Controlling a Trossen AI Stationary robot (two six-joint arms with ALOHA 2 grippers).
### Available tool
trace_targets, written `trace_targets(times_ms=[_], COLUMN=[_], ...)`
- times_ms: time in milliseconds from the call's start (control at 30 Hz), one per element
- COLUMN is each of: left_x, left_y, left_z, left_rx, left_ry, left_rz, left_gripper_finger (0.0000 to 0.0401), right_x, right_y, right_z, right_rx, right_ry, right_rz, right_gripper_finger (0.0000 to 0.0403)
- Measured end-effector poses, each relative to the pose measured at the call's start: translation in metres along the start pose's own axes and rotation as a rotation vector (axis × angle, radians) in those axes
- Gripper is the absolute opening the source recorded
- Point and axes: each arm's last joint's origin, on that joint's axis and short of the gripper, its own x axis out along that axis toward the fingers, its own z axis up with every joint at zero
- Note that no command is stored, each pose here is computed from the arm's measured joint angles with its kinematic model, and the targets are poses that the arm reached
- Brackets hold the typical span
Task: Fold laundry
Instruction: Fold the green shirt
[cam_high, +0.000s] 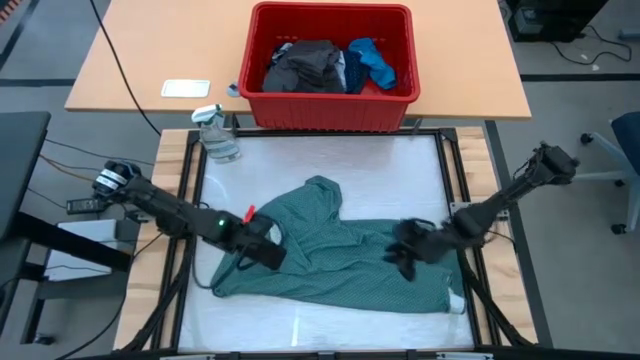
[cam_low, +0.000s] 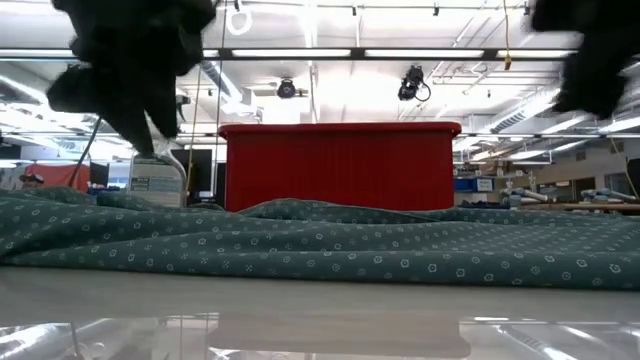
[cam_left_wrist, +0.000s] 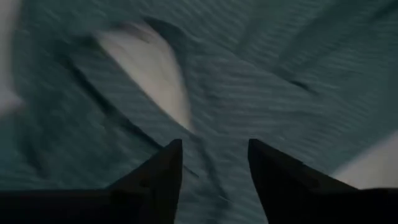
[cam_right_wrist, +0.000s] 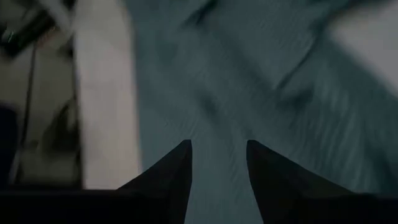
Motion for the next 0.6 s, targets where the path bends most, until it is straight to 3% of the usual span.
trace_targets(times_ms=[167,300,467,600], left_x=[0.007,-0.01,-0.047,-0.051], left_y=[0.017,0.023,0.053,0.071], left_z=[0.034,0.063,0.097,0.112], left_rx=[0.014,0.005,0.065,0.164], left_ry=[0.003,-0.045,-0.202,-0.187], left_rz=[0.087,-0.047,-0.103,-0.122], left_gripper_finger=[0.0216,0.0216,0.0215,0.0215], right_x=[0.037,0.049,0.055,0.08], right_y=[-0.007,-0.004,0.0,-0.014], right_z=[0.038,0.067,0.105,0.128], right_rx=[0.128,0.156,0.079,0.091], right_ry=[-0.176,-0.24,-0.219,-0.124], right_rz=[0.038,0.091,0.017,0.003], right_gripper_finger=[0.016,0.016,0.016,0.016])
